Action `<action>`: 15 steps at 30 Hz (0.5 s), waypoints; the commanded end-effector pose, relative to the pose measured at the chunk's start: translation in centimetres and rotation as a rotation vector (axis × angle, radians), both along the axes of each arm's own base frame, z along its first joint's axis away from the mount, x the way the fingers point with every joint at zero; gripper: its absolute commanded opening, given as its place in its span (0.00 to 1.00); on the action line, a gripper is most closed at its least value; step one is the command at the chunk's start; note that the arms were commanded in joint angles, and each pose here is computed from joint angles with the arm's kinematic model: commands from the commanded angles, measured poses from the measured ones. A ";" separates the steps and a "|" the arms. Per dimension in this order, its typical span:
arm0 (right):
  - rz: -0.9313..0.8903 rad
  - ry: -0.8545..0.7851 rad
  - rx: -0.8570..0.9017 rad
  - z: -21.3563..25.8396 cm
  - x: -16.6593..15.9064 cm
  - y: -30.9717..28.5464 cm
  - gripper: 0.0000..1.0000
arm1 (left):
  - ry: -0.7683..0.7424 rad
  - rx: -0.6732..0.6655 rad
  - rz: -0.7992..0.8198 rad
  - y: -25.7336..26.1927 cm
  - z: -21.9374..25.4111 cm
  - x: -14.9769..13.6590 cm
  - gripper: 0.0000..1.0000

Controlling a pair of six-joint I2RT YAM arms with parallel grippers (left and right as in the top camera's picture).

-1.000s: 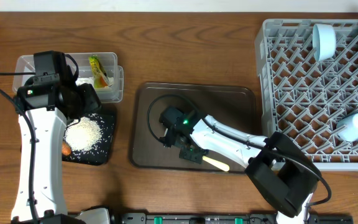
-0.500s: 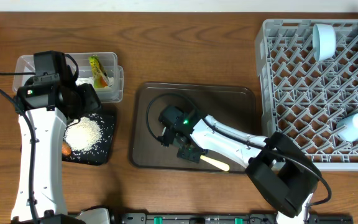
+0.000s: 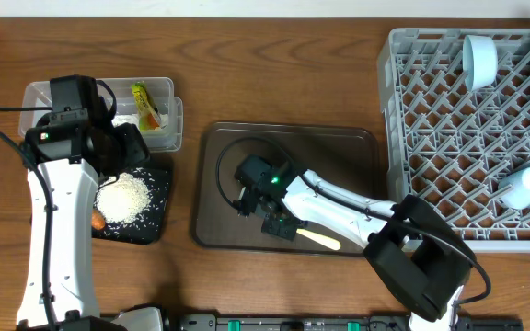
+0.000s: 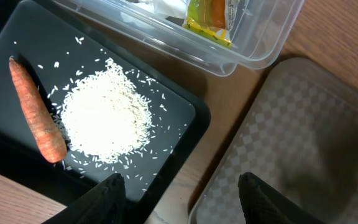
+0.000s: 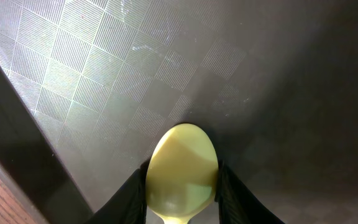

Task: Sort waste into correct bins and load items into the dishwasher rack
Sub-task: 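Lift the yellow spoon off the brown tray with the right gripper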

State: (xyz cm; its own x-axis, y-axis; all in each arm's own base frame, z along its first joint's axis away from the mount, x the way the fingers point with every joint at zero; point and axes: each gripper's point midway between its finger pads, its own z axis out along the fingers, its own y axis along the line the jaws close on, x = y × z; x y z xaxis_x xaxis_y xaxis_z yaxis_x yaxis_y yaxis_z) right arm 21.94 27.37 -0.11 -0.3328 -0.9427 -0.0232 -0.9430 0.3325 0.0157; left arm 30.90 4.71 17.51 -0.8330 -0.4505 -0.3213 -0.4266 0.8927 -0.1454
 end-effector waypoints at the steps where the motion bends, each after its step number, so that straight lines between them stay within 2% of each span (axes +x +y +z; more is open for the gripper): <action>1: -0.004 0.085 -0.004 -1.4 -2.0 0.1 0.20 | 0.003 0.002 0.009 0.2 -0.1 -0.1 0.61; 3: -0.018 0.080 0.002 -1.3 -1.8 0.3 0.17 | 0.003 0.003 0.009 0.2 -0.1 -0.1 0.61; 7: -0.029 0.059 0.025 -0.7 -1.0 1.0 0.18 | 0.003 0.002 0.009 0.2 -0.1 -0.1 0.61; 15: -0.084 -0.029 0.119 2.6 2.6 3.8 0.16 | 0.003 0.002 0.009 0.2 -0.1 -0.1 0.61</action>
State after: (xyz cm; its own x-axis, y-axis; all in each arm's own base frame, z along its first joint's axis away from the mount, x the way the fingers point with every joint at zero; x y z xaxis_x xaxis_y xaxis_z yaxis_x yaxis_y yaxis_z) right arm 23.08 29.55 0.96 -0.3662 -0.9270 -0.0809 -0.9305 0.3650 0.0298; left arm 30.90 4.71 17.51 -0.8325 -0.4515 -0.3211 -0.4276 0.8921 -0.1458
